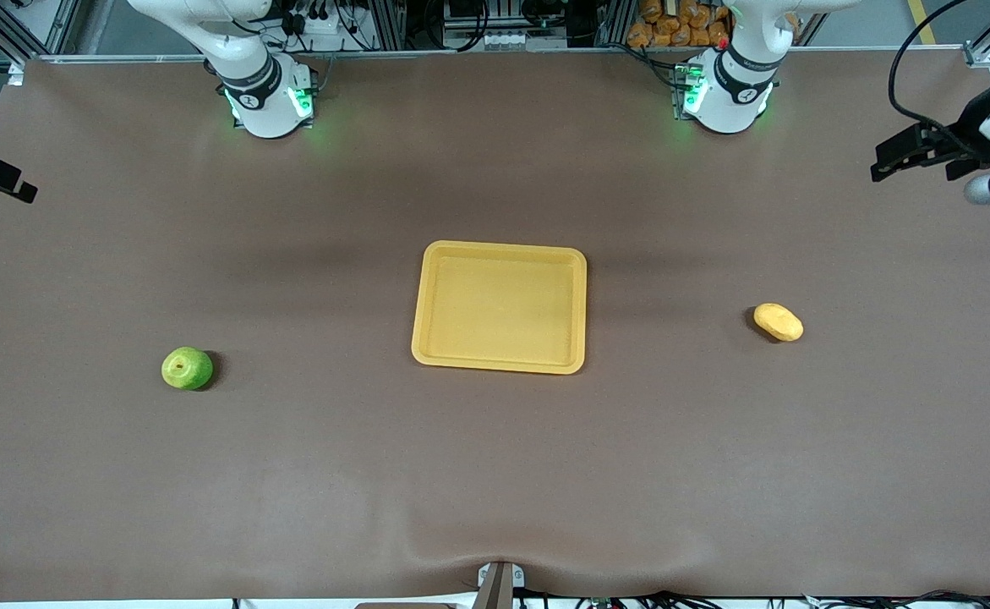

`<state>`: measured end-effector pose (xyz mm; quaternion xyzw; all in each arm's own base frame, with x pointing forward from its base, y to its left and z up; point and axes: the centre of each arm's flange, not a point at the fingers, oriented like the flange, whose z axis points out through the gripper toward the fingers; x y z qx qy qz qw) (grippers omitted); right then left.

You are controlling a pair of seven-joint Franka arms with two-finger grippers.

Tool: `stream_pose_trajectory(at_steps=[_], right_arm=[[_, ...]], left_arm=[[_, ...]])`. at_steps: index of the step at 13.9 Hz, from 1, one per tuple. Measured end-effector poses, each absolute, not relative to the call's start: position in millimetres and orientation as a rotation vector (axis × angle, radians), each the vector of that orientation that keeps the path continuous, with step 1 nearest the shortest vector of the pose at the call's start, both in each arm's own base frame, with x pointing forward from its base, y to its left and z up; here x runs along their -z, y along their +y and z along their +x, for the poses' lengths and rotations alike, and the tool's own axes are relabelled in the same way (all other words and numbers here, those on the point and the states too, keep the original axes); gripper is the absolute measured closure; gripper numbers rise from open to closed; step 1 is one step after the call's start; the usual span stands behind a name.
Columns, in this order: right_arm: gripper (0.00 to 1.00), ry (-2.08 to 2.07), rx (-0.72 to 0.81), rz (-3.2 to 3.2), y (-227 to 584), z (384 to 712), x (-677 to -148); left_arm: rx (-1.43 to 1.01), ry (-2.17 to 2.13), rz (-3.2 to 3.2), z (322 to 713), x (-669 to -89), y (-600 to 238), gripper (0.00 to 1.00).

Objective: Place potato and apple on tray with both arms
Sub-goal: 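Move the left gripper toward the potato while the right gripper approaches the apple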

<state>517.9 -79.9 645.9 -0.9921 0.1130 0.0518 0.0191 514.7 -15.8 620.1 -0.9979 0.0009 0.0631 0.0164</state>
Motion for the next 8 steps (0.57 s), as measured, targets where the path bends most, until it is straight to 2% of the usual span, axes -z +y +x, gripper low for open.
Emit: stream_pose_trajectory(at_steps=[8], right_arm=[[0.0, 0.347, -0.169, -3.079, -79, 519, -644]], left_arm=[[-0.282, -0.032, -3.092, 537, -559, -16, 0.0]])
